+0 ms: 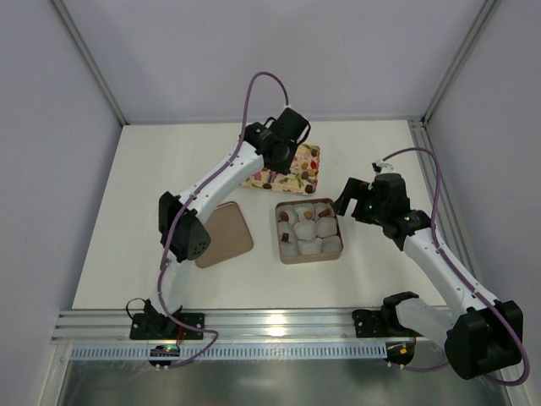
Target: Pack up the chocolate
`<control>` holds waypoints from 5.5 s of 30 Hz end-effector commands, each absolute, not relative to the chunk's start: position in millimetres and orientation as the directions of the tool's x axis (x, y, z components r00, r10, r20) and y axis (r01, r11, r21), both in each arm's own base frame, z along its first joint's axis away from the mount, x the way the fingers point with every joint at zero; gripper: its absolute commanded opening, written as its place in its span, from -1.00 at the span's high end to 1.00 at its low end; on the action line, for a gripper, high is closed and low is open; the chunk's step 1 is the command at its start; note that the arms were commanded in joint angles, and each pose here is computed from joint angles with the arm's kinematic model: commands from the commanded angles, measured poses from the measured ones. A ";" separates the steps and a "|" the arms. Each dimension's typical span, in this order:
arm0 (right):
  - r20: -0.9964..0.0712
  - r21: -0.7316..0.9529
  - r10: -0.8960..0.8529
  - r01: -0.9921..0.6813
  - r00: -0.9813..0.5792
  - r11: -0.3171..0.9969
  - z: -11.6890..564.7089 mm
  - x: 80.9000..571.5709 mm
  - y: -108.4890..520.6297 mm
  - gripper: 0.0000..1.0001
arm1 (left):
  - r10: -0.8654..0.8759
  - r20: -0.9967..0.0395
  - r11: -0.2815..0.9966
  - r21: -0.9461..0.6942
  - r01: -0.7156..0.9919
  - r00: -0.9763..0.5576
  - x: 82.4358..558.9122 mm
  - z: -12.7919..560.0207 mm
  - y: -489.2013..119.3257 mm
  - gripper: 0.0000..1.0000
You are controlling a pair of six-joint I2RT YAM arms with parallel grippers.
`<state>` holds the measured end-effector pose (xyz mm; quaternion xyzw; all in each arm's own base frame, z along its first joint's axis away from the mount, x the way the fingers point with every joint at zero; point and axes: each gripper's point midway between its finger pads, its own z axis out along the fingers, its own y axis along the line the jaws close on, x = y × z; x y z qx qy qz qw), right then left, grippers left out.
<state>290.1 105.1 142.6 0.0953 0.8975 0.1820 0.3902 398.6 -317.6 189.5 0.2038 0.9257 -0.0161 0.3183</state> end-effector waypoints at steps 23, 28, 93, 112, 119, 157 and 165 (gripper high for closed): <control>-0.721 0.406 0.336 0.024 -0.606 0.914 171.4 282.0 96.7 -0.97 | 0.450 -0.587 0.826 -0.013 0.563 -0.673 196.7 225.7 -332.1 0.56; -0.718 0.407 0.338 0.027 -0.608 0.913 170.2 279.5 96.2 -0.97 | 0.477 -0.557 0.813 -0.013 0.582 -0.679 179.2 207.4 -339.4 0.53; -0.723 0.383 0.308 0.012 -0.619 0.924 171.5 294.5 99.1 -0.97 | 0.396 -0.676 0.879 0.084 0.469 -0.621 380.6 208.8 -365.1 0.15; -0.719 0.373 0.302 0.019 -0.625 0.928 167.7 291.8 97.4 -0.97 | 0.423 -0.609 0.878 0.094 0.469 -0.671 392.0 154.3 -367.1 0.17; -0.718 0.371 0.303 0.024 -0.627 0.928 165.1 291.0 96.1 -0.97 | 0.429 -0.587 0.881 0.103 0.462 -0.687 392.4 140.7 -362.6 0.18; -0.712 0.379 0.312 0.030 -0.628 0.925 161.2 287.6 95.5 -0.97 | 0.398 -0.599 0.891 0.073 0.447 -0.695 380.3 159.1 -350.6 0.21; -0.713 0.380 0.312 0.028 -0.628 0.925 161.5 286.1 95.6 -0.97 | 0.394 -0.591 0.897 0.081 0.435 -0.704 381.0 159.0 -345.0 0.21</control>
